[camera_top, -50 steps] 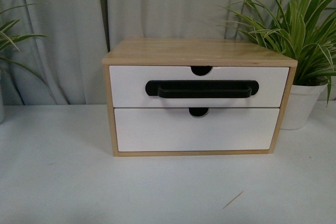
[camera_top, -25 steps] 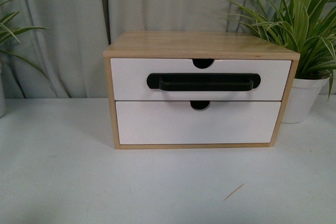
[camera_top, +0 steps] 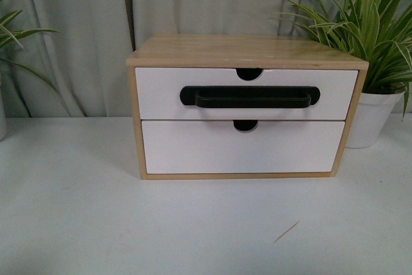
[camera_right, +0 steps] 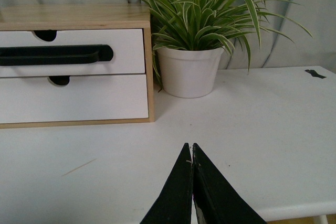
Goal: Close drawer sideways
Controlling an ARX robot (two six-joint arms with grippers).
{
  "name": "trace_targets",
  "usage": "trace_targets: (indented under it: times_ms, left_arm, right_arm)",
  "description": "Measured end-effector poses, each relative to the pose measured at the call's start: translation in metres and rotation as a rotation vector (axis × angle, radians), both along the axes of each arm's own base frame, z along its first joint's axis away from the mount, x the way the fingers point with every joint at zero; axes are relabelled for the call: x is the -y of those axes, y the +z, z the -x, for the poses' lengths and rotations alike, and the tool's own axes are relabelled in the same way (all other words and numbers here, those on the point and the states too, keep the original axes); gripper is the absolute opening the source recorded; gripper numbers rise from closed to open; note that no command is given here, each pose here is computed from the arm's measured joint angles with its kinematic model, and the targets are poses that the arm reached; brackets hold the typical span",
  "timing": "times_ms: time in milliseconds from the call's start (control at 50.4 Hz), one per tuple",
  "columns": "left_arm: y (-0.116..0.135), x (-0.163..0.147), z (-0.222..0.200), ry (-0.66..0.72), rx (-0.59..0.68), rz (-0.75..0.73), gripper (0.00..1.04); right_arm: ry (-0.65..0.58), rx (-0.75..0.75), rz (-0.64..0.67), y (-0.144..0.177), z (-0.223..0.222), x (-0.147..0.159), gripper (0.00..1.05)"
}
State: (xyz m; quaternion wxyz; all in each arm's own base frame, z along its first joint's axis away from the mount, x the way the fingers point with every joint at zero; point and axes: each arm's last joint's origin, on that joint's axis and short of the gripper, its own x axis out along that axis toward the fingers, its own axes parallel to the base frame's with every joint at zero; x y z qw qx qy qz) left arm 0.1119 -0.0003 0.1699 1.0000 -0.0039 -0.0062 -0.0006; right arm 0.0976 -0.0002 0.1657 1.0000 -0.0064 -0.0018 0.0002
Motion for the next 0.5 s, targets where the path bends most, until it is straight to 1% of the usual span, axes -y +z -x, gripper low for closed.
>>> trace_targets:
  times_ms: [178,258,317,476,496]
  left_arm:
    - [0.000,0.000,0.004,0.001,0.002,0.000,0.04]
    - [-0.005,0.000,0.012,-0.001,-0.032,0.000,0.04]
    - [-0.003,0.000,0.014,-0.001,-0.004,0.000,0.04]
    - [-0.003,0.000,0.014,-0.001,-0.006,0.000,0.04]
    - [-0.003,0.000,0.014,-0.001,-0.005,0.000,0.06]
  right_arm:
    - [0.000,0.001,0.000,0.000,0.000,0.000,0.01]
    - [0.000,0.001,0.000,0.000,0.000,0.000,0.01]
    - [0.000,0.000,0.000,0.000,0.000,0.000,0.01]
    - [0.000,0.000,0.000,0.000,0.000,0.000,0.01]
    - [0.000,0.000,0.000,0.000,0.000,0.000,0.01]
